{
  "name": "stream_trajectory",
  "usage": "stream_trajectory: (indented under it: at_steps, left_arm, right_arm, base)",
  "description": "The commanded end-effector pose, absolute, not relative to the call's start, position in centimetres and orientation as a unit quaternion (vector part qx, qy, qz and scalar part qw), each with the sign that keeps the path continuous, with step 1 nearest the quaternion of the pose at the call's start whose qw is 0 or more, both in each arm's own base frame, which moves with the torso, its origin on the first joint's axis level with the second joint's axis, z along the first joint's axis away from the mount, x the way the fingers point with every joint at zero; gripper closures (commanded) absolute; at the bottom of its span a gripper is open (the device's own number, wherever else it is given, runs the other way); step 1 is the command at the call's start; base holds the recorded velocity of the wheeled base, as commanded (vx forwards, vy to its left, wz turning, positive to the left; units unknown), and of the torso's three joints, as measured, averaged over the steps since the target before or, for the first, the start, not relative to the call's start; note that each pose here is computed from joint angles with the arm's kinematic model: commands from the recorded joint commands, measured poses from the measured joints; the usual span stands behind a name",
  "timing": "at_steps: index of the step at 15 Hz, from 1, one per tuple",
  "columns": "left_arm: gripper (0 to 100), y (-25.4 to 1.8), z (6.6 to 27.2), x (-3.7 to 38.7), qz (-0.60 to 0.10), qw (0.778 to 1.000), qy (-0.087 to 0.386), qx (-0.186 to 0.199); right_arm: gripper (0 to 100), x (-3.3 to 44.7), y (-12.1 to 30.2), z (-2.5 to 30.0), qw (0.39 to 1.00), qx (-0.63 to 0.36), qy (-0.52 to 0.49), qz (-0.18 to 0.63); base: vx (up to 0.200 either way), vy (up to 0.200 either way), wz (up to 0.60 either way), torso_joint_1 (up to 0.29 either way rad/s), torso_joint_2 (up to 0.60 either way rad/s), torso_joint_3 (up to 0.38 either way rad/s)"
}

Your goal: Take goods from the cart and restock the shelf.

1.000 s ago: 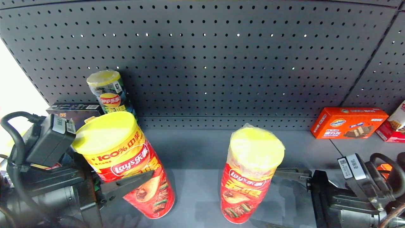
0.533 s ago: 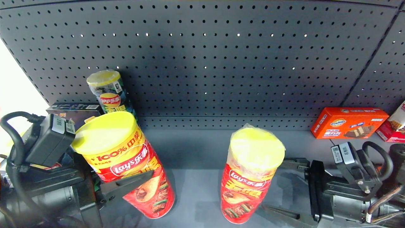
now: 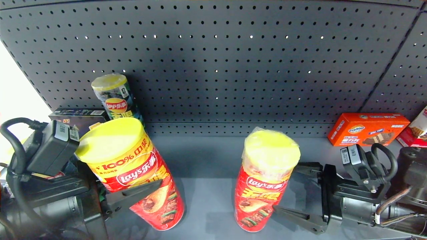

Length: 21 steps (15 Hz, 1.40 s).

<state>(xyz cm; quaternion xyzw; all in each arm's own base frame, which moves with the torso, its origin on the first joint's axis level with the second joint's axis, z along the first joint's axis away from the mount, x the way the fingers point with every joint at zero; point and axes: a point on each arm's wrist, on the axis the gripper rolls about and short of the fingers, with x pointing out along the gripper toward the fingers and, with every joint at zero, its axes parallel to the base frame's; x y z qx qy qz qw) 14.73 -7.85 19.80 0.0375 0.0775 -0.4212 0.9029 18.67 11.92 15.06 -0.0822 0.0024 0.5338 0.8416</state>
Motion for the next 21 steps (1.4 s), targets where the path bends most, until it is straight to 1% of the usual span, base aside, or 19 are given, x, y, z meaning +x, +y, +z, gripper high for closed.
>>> stream_trajectory:
  at_steps: [1,4,6,8,9,11,12,13,17,19,21]
  left_arm:
    - [100,-7.9,19.8,14.7,-0.422,0.903,0.078,0.037]
    - [100,-7.8,19.6,14.6,-0.421,0.903,0.081,0.037]
    - [100,-7.7,19.0,14.3,-0.421,0.902,0.089,0.037]
    - [100,-7.6,19.0,14.3,-0.421,0.902,0.089,0.037]
    - [100,-7.7,19.1,14.3,-0.421,0.902,0.086,0.037]
    - [100,-7.7,19.4,14.4,-0.421,0.903,0.081,0.037]
    - [100,-7.7,19.5,14.5,-0.421,0.903,0.079,0.037]
    - [100,-7.8,19.7,14.5,-0.422,0.903,0.076,0.037]
    - [100,-7.9,20.6,14.8,-0.422,0.904,0.059,0.04]
    - [100,-7.9,20.8,14.8,-0.422,0.904,0.055,0.04]
    - [100,-8.0,20.8,14.7,-0.424,0.903,0.054,0.04]
  right_arm:
    - [0,18.9,11.8,14.9,0.844,-0.082,0.006,0.53]
    - [0,18.3,11.3,15.4,0.846,-0.084,-0.007,0.527]
    - [0,16.5,9.8,17.5,0.854,-0.087,-0.056,0.51]
    - [0,15.3,7.5,19.5,0.876,-0.094,-0.099,0.463]
    - [0,14.3,6.2,20.3,0.892,-0.098,-0.111,0.427]
    - [0,12.1,4.5,21.1,0.919,-0.099,-0.115,0.365]
    - [0,9.8,3.5,20.9,0.938,-0.094,-0.104,0.316]
    - [0,8.0,2.8,20.4,0.95,-0.081,-0.091,0.287]
    - [0,2.0,0.9,18.1,0.977,-0.035,-0.073,0.199]
    - [0,-0.9,-0.1,16.1,0.987,-0.028,-0.071,0.139]
    - [0,-2.9,-0.7,14.3,0.991,-0.022,-0.067,0.116]
  base:
    - [0.0,0.0,0.0,0.0,0.0,0.0]
    - [0.0,0.0,0.0,0.0,0.0,0.0]
    - [0.0,0.0,0.0,0.0,0.0,0.0]
    - [0.0,0.0,0.0,0.0,0.0,0.0]
    - [0.0,0.0,0.0,0.0,0.0,0.0]
    - [0.0,0.0,0.0,0.0,0.0,0.0]
    - [0.0,0.0,0.0,0.0,0.0,0.0]
    - [0.0,0.0,0.0,0.0,0.0,0.0]
    - [0.0,0.0,0.0,0.0,0.0,0.0]
    - [0.0,0.0,0.0,0.0,0.0,0.0]
    - [0.0,0.0,0.0,0.0,0.0,0.0]
